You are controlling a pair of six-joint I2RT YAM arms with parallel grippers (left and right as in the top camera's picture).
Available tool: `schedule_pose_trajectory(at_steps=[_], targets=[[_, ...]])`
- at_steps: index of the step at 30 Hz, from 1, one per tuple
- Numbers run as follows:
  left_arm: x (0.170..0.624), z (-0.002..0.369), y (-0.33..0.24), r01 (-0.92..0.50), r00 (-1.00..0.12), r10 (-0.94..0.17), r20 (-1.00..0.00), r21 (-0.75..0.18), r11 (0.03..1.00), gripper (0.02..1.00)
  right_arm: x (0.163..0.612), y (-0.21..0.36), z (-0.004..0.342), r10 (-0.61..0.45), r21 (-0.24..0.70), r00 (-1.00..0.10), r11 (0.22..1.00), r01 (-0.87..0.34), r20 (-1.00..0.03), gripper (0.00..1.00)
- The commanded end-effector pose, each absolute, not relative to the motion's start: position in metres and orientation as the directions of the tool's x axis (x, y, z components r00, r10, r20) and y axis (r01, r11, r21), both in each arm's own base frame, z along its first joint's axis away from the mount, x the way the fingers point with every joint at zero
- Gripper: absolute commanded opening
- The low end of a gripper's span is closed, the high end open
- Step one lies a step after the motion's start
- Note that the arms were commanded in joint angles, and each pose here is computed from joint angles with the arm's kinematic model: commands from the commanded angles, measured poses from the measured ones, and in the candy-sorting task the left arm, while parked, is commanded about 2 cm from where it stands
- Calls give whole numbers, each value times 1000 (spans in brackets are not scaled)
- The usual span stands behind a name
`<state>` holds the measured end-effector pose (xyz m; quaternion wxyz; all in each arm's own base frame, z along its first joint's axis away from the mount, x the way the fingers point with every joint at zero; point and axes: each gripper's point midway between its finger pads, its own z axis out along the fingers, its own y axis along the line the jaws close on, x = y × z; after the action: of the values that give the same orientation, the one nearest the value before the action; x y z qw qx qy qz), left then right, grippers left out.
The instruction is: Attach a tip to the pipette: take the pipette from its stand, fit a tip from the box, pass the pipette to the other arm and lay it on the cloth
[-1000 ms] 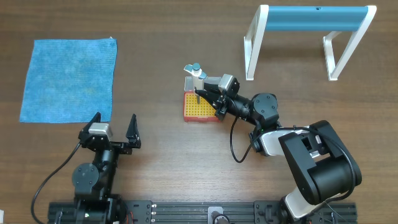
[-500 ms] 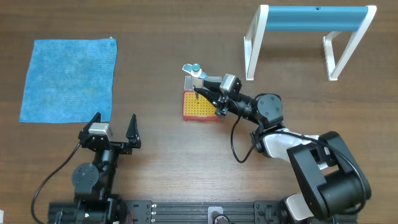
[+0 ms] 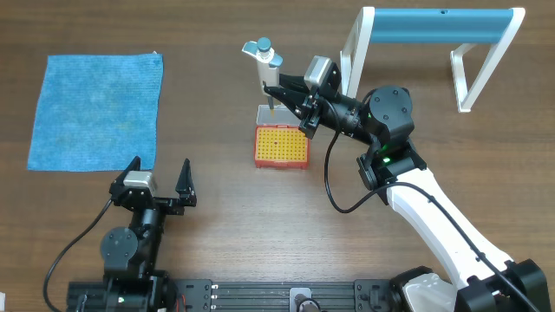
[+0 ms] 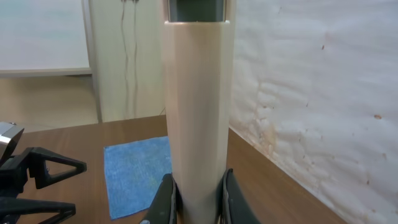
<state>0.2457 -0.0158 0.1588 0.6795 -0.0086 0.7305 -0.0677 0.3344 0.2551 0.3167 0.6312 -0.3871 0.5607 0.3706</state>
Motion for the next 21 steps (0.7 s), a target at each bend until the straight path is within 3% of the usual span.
schedule_pose_trajectory(at_steps=[1,8,13,14,17,21], targets=[[245,157,-19,97,-82,-95,-992,-103,990,998,324,259,330,42,-114,141,385,-916,-989,77],[245,157,-19,97,-82,-95,-992,-102,990,998,317,262,330,43,-119,142,342,-932,-989,77],[244,159,-30,162,-81,-100,-992,-112,980,998,271,272,324,51,-90,93,67,-994,-994,80],[241,164,-45,243,-97,-194,-976,-213,947,998,265,272,323,49,-90,92,34,-995,-995,77],[227,165,-80,399,-232,-369,-900,-434,808,996,265,272,322,50,-64,65,32,-997,-997,77],[209,170,-108,530,-329,-385,-862,-507,680,996,265,272,322,51,-23,24,30,-999,-998,77]])
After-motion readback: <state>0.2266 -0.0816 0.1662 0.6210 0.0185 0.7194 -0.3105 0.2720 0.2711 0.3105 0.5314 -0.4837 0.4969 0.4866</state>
